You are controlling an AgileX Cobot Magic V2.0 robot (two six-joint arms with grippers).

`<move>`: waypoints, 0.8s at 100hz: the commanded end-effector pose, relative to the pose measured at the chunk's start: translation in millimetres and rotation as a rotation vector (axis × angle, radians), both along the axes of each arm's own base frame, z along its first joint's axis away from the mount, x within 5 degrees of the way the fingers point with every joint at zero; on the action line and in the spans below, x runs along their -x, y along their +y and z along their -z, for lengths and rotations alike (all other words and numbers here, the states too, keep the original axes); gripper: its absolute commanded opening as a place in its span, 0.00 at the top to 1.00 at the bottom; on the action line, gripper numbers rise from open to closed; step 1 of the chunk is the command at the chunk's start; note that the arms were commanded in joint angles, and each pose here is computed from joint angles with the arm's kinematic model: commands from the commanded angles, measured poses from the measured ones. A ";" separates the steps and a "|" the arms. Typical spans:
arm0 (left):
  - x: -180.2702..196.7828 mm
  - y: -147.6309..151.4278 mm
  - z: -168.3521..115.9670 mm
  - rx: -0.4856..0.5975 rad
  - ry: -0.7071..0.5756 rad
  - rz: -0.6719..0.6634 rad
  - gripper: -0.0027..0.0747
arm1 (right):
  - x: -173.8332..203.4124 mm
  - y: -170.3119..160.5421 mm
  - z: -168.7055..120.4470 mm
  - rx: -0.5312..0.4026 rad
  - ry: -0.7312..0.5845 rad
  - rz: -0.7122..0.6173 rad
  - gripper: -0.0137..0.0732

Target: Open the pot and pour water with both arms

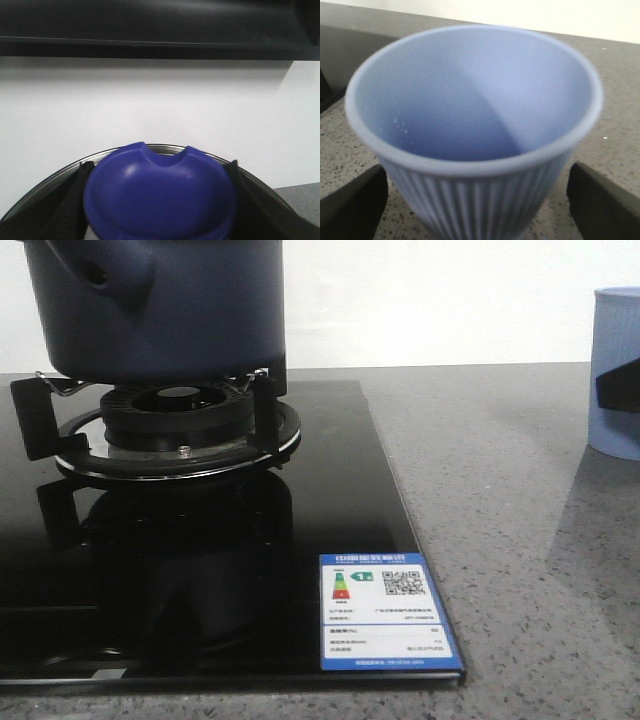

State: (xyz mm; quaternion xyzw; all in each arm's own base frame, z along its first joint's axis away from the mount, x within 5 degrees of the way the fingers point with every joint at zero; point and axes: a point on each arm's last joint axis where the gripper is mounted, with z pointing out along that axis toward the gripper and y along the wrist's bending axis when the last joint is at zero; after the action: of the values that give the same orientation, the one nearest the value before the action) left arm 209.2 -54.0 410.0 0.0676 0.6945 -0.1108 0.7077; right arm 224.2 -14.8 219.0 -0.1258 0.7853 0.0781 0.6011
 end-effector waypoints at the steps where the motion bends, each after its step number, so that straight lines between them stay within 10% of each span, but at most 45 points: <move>1: 6.5 6.9 -23.8 0.038 -0.130 -0.052 0.48 | 5.0 0.1 -17.1 0.010 -0.049 0.011 0.08; 80: 3.0 -26.9 -13.5 0.082 -0.058 0.097 0.48 | 89.4 22.5 -64.2 0.066 -0.004 0.013 0.08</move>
State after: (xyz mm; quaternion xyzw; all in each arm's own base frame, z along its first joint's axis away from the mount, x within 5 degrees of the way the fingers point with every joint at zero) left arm 205.9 -77.3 404.9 0.0944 0.7049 -0.1641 0.6836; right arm 142.8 5.9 270.4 -0.1545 0.7984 0.0454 0.5802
